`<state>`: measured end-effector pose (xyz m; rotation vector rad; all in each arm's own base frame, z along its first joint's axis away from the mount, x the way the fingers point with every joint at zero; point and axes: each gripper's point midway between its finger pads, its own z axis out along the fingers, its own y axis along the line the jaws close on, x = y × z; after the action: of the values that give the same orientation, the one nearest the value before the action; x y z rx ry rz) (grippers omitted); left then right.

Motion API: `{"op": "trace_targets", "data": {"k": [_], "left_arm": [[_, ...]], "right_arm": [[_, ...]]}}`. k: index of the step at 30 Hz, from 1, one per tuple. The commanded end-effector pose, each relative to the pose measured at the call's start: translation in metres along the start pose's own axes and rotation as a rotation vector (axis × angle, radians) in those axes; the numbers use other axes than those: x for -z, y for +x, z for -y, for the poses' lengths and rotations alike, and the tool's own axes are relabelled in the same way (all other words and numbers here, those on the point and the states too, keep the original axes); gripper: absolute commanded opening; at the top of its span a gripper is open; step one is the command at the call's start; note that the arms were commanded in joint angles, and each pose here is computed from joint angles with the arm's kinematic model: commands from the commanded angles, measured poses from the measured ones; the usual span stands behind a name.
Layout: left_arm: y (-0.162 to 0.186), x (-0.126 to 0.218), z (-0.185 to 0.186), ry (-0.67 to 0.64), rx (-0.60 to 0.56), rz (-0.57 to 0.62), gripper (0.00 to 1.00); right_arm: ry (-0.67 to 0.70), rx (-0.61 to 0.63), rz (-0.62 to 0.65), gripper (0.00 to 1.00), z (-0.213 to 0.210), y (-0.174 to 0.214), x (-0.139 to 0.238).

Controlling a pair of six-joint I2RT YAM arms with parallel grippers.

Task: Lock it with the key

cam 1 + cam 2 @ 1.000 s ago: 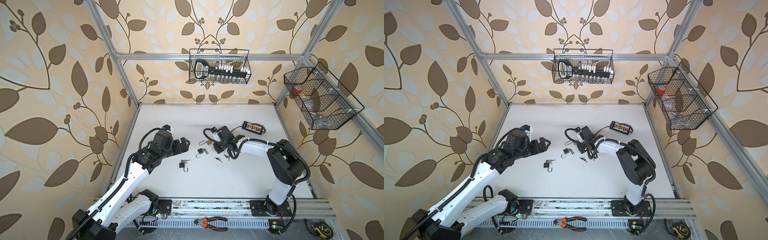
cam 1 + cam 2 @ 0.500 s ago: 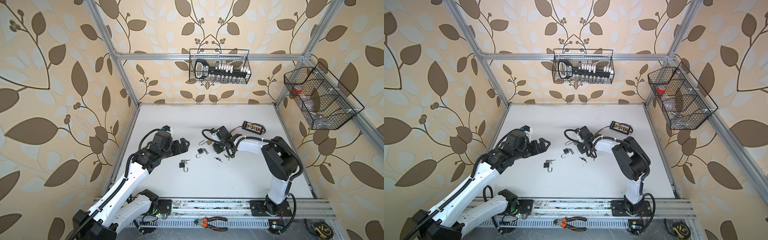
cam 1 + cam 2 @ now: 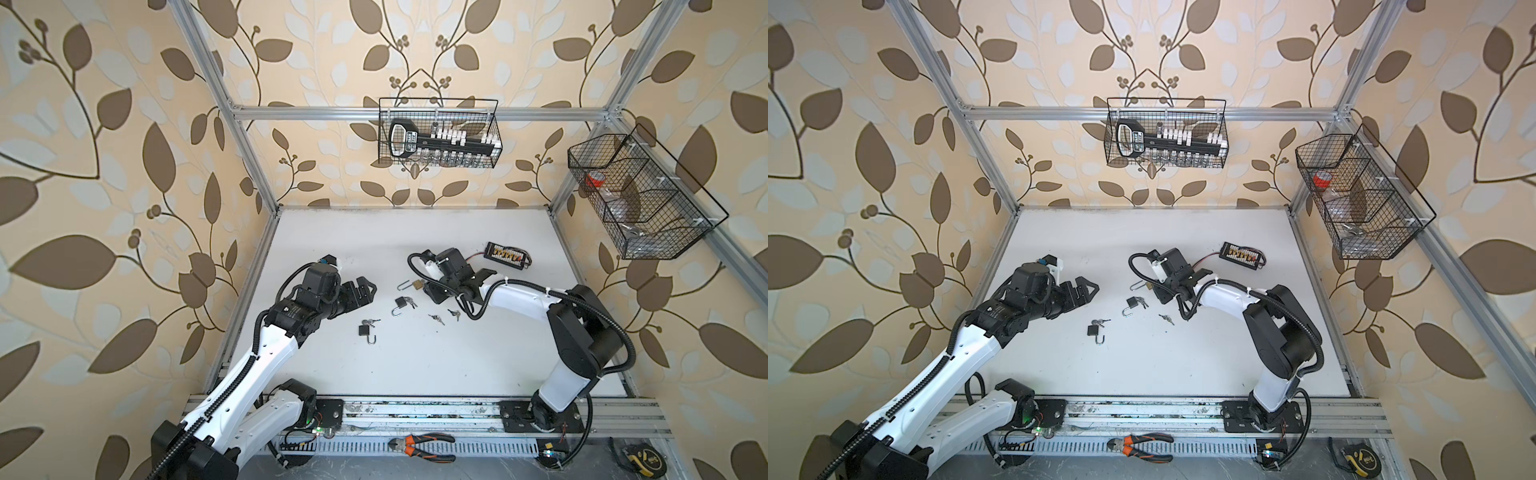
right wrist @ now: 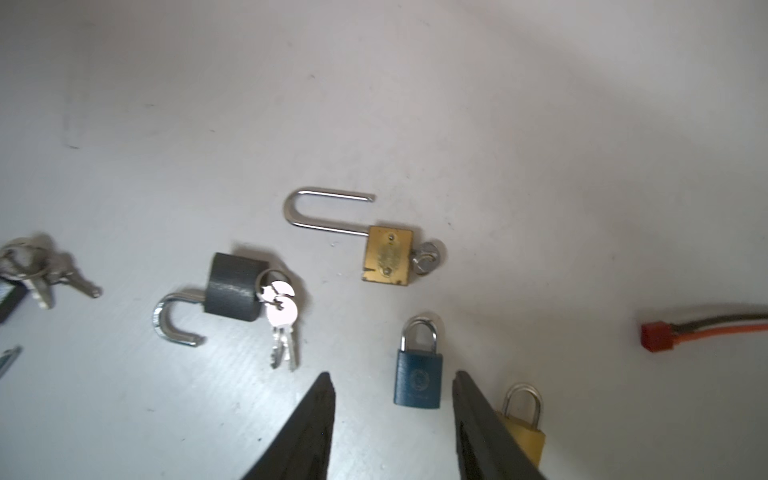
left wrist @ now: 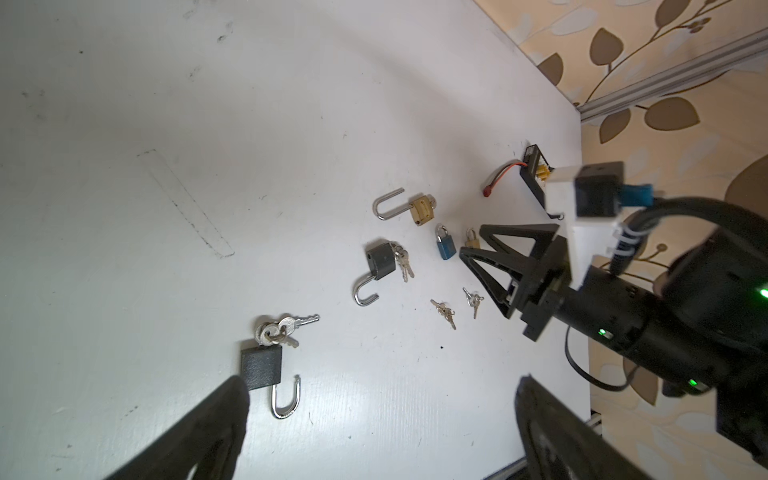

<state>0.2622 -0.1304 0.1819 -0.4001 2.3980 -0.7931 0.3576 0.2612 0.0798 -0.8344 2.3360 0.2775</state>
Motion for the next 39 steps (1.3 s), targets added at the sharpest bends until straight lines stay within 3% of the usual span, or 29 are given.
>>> {"op": "trace_targets", "data": {"k": [1,8,17,25,39], "left_arm": [[-0.005,0.002,0.003,0.085,0.070,0.006,0.99],[-0.017,0.010,-0.021,0.140,0.216,0.030,0.99],[-0.019,0.022,-0.031,0.135,0.246,0.051,0.99],[-0.020,0.031,-0.036,0.135,0.261,0.067,0.99],[-0.019,0.031,-0.038,0.139,0.262,0.062,0.98]], "right_arm": [[-0.153,0.173,0.007,0.52,-0.040,0.006,-0.005],[-0.319,0.358,-0.034,0.57,-0.066,0.005,-0.020],[-0.456,0.497,-0.068,0.67,-0.083,0.007,-0.041],[-0.525,0.509,-0.116,0.65,-0.088,0.000,-0.061],[-0.564,0.484,-0.222,0.57,-0.086,0.023,-0.065]]}}
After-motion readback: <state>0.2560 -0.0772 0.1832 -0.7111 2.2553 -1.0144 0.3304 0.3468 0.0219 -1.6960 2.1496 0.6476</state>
